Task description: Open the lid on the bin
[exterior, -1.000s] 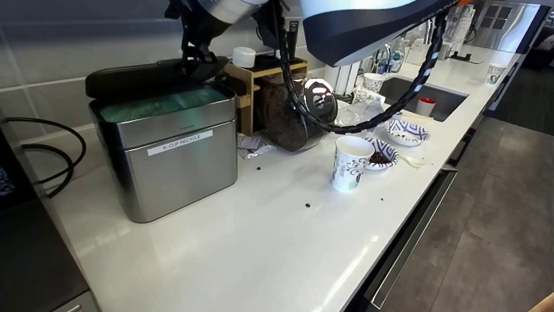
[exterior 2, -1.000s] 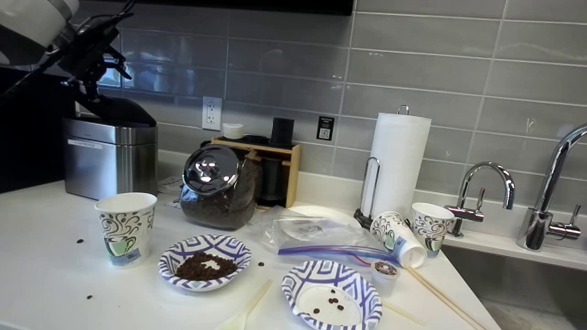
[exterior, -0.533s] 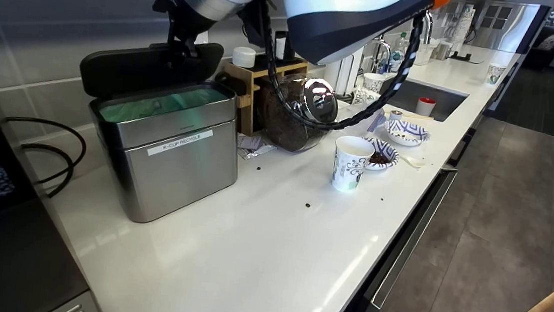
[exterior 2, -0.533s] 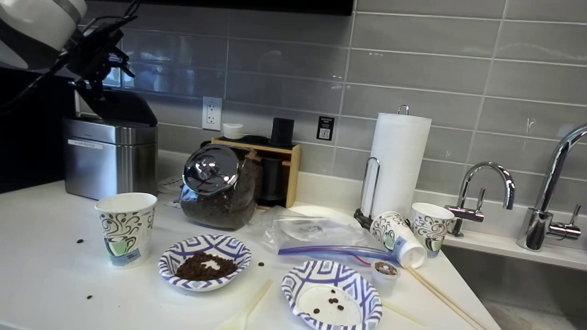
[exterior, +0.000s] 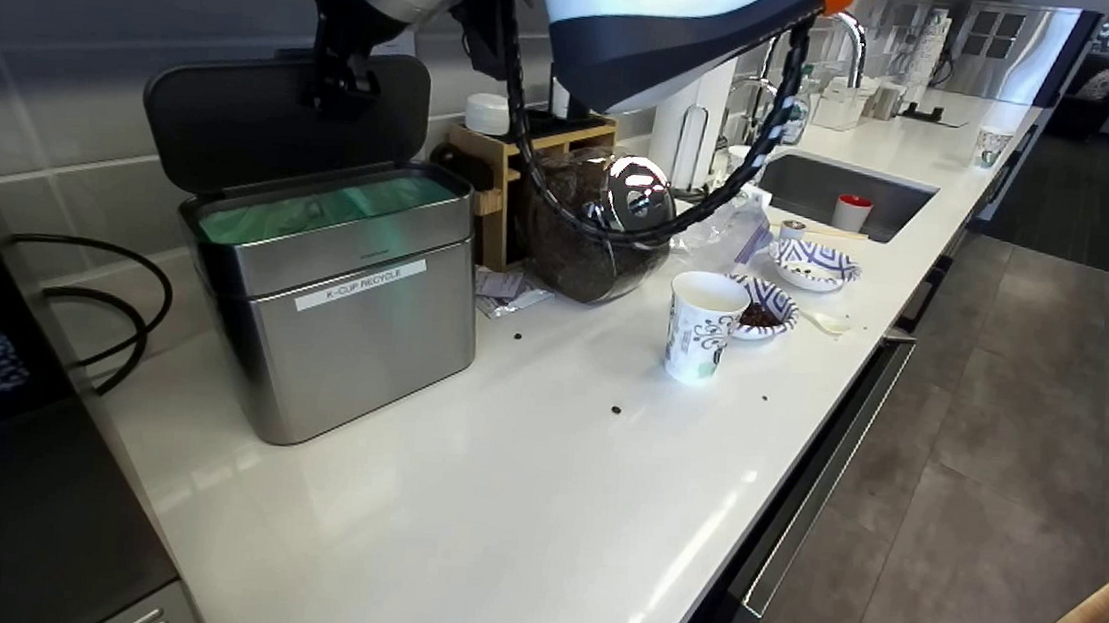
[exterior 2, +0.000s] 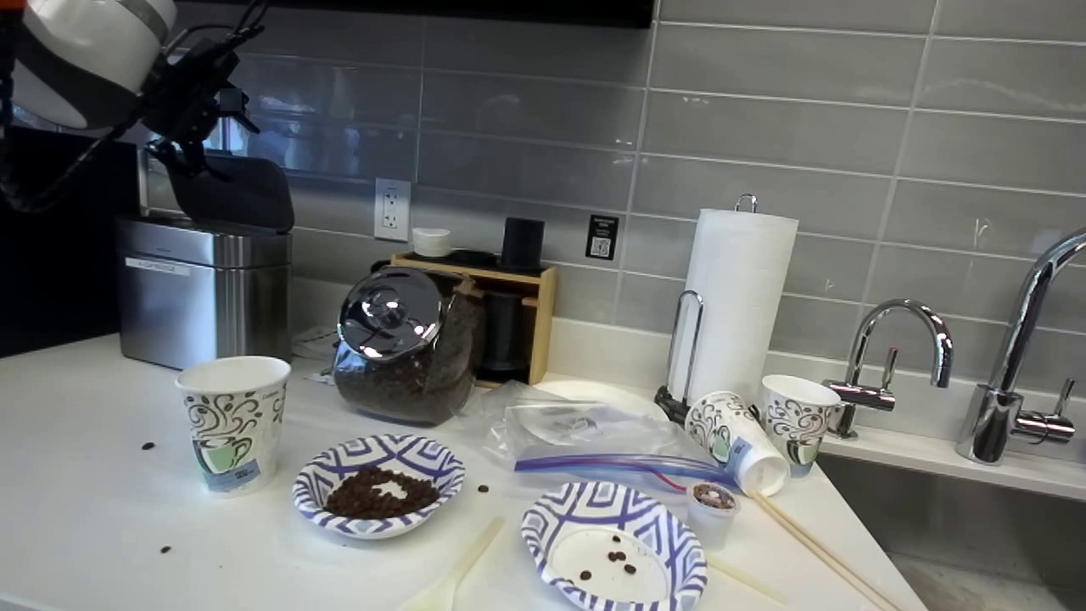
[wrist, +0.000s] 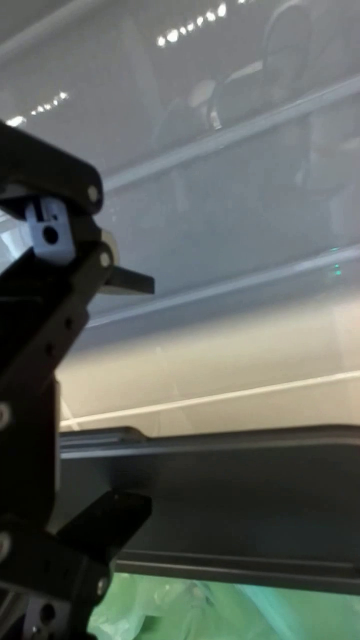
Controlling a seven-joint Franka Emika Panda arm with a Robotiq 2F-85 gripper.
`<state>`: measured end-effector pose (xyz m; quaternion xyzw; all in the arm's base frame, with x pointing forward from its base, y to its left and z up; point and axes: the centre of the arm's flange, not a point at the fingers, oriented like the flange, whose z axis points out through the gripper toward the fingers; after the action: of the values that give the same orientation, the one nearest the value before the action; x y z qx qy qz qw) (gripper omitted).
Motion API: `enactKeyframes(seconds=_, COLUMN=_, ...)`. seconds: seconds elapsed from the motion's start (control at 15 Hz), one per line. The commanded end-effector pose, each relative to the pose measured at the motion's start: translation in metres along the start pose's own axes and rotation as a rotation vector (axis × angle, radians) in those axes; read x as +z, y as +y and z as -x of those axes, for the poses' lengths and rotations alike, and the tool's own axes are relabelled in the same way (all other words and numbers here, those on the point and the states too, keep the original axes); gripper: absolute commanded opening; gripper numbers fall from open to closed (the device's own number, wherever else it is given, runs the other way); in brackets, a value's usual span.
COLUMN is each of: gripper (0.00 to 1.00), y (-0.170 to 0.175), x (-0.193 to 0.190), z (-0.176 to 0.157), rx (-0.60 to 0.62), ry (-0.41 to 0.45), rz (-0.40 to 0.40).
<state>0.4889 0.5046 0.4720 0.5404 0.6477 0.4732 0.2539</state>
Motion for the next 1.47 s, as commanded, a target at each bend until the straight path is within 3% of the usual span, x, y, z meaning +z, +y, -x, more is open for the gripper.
enactKeyframes(seconds=0.0, gripper=1.00, y=-0.002, x=0.015, z=-0.008, rx=0.015, ry=0.016, rz=0.031)
enactKeyframes(seconds=0.6, gripper=1.00, y=0.006, x=0.029, z=-0.013, rx=0.028, ry=0.021, rz=0.070)
enactKeyframes(seconds=1.4, gripper=1.00, y=0.012, x=0.028, z=-0.014, rx=0.079, ry=0.017, rz=0.040)
